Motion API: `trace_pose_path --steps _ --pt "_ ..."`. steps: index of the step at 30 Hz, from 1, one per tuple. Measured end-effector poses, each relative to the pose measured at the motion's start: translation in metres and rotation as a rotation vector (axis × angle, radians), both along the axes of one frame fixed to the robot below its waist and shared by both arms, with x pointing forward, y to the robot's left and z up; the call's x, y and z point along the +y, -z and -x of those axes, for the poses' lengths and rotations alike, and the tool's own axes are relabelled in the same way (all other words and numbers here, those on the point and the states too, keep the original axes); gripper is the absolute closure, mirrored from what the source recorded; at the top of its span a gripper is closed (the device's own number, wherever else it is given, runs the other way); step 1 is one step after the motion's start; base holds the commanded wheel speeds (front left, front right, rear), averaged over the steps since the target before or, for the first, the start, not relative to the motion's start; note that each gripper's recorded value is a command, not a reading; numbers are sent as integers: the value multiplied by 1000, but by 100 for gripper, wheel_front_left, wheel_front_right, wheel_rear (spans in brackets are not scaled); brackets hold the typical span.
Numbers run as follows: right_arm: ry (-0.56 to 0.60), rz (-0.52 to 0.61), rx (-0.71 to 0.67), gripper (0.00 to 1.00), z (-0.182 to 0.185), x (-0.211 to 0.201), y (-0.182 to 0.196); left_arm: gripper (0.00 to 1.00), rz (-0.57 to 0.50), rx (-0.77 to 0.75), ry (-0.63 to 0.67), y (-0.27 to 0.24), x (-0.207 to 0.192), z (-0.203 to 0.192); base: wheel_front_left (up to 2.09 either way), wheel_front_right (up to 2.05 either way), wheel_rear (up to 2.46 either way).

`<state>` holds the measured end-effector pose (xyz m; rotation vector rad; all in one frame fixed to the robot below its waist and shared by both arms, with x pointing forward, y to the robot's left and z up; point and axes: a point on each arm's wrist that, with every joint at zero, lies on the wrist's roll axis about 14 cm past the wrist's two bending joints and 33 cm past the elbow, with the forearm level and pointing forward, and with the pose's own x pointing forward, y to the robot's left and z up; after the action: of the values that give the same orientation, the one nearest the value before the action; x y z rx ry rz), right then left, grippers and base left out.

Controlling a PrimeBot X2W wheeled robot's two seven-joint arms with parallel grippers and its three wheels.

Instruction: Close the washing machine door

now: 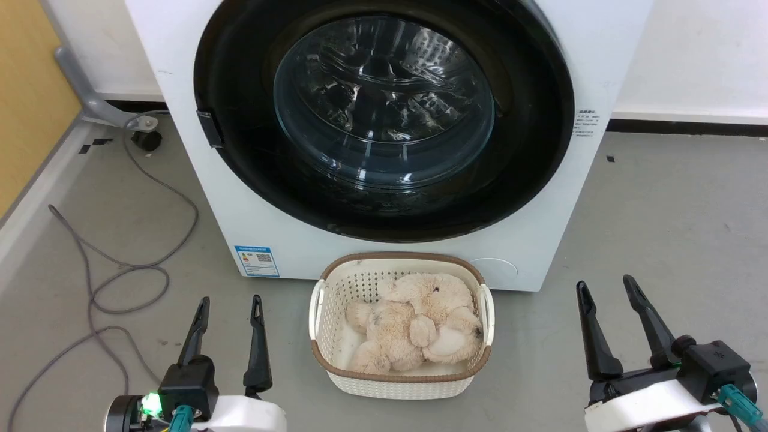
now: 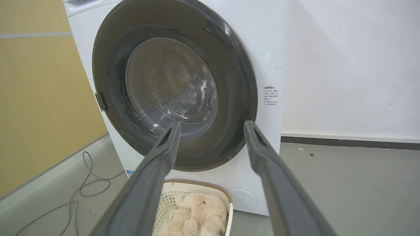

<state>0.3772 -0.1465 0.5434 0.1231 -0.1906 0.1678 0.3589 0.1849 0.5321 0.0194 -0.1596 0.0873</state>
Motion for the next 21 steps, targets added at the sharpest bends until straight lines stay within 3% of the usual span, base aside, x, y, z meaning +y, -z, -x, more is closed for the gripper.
trace_pose_path --steps 1,2,21 --pt "-1 1 -2 0 0 0 -1 0 0 -1 3 0 0 1 0 0 0" --pt "-1 2 -3 100 0 0 -1 100 1 0 6 0 -1 1 0 0 0" --pt "1 18 20 100 0 -1 2 100 4 24 14 2 -1 0 0 0 0"
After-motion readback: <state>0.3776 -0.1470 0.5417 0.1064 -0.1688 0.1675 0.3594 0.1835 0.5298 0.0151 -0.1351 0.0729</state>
